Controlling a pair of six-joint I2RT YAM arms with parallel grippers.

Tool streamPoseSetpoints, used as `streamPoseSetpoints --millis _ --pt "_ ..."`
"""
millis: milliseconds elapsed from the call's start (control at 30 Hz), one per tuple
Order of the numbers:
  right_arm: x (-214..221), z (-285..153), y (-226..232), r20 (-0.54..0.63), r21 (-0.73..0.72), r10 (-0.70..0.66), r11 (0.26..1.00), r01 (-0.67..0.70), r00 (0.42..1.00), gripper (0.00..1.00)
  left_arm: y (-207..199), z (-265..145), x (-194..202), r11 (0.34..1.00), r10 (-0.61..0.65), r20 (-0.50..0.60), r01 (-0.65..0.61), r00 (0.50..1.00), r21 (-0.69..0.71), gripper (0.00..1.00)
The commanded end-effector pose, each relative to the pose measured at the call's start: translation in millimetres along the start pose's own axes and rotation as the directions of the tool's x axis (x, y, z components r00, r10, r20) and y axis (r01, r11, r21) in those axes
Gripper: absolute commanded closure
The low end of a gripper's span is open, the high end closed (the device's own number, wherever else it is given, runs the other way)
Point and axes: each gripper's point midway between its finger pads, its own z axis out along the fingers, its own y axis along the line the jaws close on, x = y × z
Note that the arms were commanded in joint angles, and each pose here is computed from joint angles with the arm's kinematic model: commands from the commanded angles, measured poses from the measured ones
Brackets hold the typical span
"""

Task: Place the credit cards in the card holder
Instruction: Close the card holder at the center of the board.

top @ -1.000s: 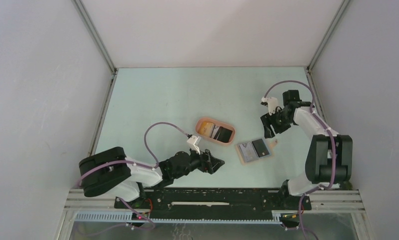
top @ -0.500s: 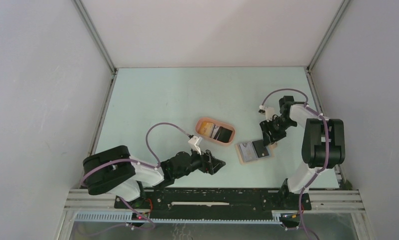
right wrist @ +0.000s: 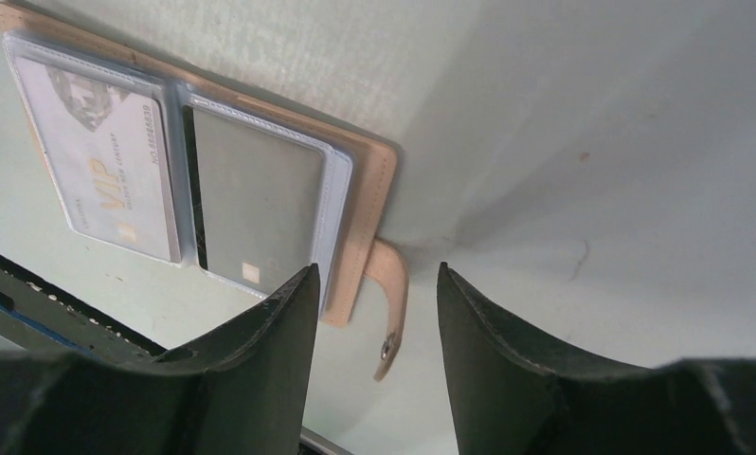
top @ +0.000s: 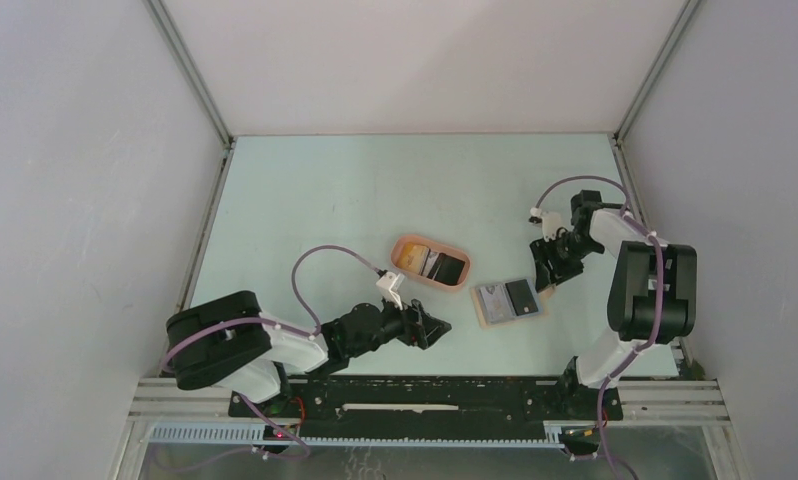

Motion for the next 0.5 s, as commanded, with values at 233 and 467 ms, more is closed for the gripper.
streamPoseSetpoints --millis 233,467 --pt "14.0 -1.8 -2.5 -0.042 -0.006 0.012 1.000 -0.012 0.999 0.67 -29.7 15.9 -20.2 0.997 -0.020 0.049 0.016 0.999 0.080 0.20" --pt "6.8 -17.1 3.2 0.016 0.009 -0.024 1.000 0.023 1.000 1.00 -32.7 20.3 -20.7 0.996 -0.017 0.047 0.013 0.999 0.086 0.20"
